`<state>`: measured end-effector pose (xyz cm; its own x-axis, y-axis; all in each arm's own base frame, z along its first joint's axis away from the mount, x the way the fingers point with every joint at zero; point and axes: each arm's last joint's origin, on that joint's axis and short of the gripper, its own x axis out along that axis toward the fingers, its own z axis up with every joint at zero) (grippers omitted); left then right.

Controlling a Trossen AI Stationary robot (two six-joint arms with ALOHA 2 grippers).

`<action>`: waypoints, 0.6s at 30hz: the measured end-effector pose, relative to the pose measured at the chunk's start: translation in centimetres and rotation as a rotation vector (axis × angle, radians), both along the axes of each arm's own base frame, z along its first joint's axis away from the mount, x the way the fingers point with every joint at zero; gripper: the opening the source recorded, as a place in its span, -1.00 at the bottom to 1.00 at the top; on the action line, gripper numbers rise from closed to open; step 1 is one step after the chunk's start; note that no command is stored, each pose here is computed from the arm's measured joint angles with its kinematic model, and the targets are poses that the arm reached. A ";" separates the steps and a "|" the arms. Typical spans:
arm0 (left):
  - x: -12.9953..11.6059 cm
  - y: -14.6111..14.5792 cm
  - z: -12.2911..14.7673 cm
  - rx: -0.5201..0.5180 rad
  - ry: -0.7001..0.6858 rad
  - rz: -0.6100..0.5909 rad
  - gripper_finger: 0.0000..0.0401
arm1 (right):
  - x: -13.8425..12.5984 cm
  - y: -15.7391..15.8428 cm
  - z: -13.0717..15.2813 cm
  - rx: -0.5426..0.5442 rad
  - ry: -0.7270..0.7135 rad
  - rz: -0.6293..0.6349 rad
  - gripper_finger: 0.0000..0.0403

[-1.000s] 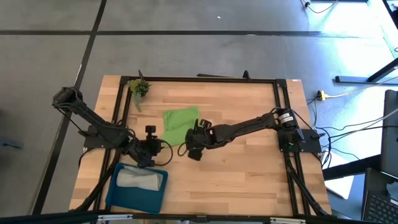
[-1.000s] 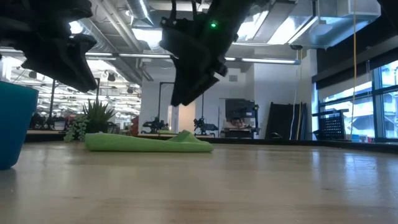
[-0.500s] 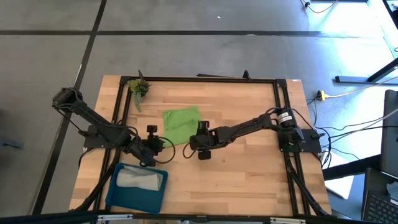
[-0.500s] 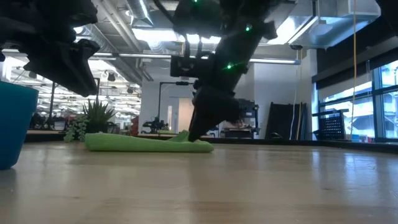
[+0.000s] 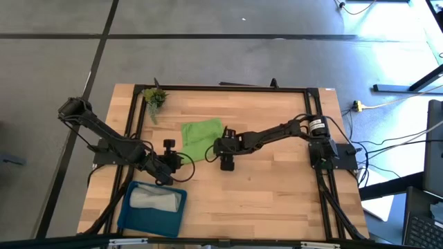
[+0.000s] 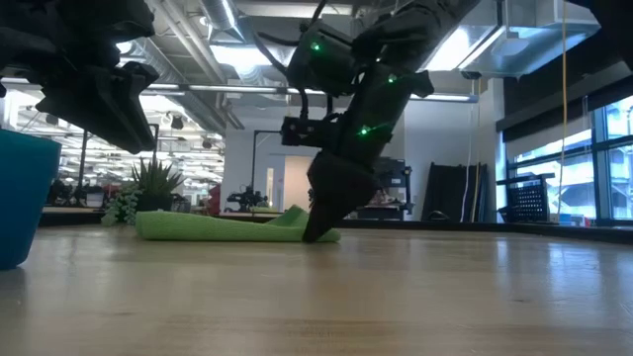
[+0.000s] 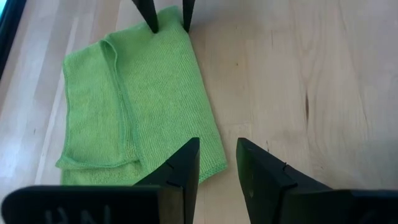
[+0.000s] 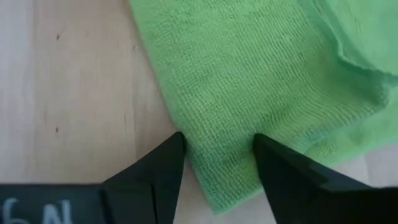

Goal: Fold microfiber towels
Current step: Fold the green microfiber cloth

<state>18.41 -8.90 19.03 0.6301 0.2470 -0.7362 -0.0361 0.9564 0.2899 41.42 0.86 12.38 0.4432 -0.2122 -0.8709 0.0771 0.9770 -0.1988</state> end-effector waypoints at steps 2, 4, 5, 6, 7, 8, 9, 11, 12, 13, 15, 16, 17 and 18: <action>0.0 0.0 0.0 0.000 0.000 0.001 -0.52 | 0.0 -0.2 0.0 0.050 -0.006 -0.049 -0.08; 0.0 0.0 0.0 -0.001 0.000 0.001 -0.52 | -0.1 -0.2 -0.1 0.093 -0.014 -0.102 -0.18; 0.0 0.0 0.0 -0.001 0.000 0.001 -0.52 | -0.1 -0.2 -0.1 0.108 -0.019 -0.126 -0.25; 0.0 0.0 0.0 0.000 0.000 0.001 -0.52 | -0.1 -0.2 -0.1 0.120 -0.023 -0.150 -0.33; 0.0 0.0 0.0 0.000 0.000 0.001 -0.52 | -0.1 -0.1 -0.1 0.131 -0.029 -0.173 -0.43; 0.0 0.0 0.0 0.000 0.000 0.001 -0.52 | -0.1 0.0 -0.1 0.138 -0.034 -0.200 -0.52; 0.0 0.0 0.0 0.000 0.000 0.000 -0.52 | -0.1 0.0 -0.1 0.147 -0.042 -0.232 -0.62; 0.0 0.0 0.0 0.000 0.000 0.001 -0.52 | -0.1 0.1 -0.1 0.175 -0.063 -0.300 -0.84; 0.0 0.0 0.0 0.000 0.000 0.001 -0.52 | 0.0 0.2 -0.1 0.195 -0.073 -0.326 -0.91; 0.0 0.0 0.0 0.000 0.000 0.001 -0.52 | 0.0 0.4 -0.1 0.208 -0.083 -0.354 -0.93; 0.0 0.0 0.0 0.000 0.000 0.001 -0.52 | 0.0 0.8 -0.1 0.240 -0.107 -0.416 -0.91; 0.0 0.0 0.0 0.000 0.000 0.001 -0.52 | 0.0 1.0 -0.1 0.252 -0.116 -0.448 -0.90; 0.0 0.0 0.0 0.000 0.000 0.001 -0.52 | 0.0 1.2 -0.1 0.266 -0.123 -0.474 -0.89; 0.0 0.0 0.0 0.000 0.000 0.001 -0.52 | 0.0 1.4 -0.1 0.279 -0.128 -0.492 -0.90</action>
<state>18.41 -8.90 19.03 0.6299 0.2475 -0.7362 -0.0368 0.9563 0.2899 41.42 2.25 12.24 0.4555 -0.1902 -0.8697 0.5423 0.8340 0.1017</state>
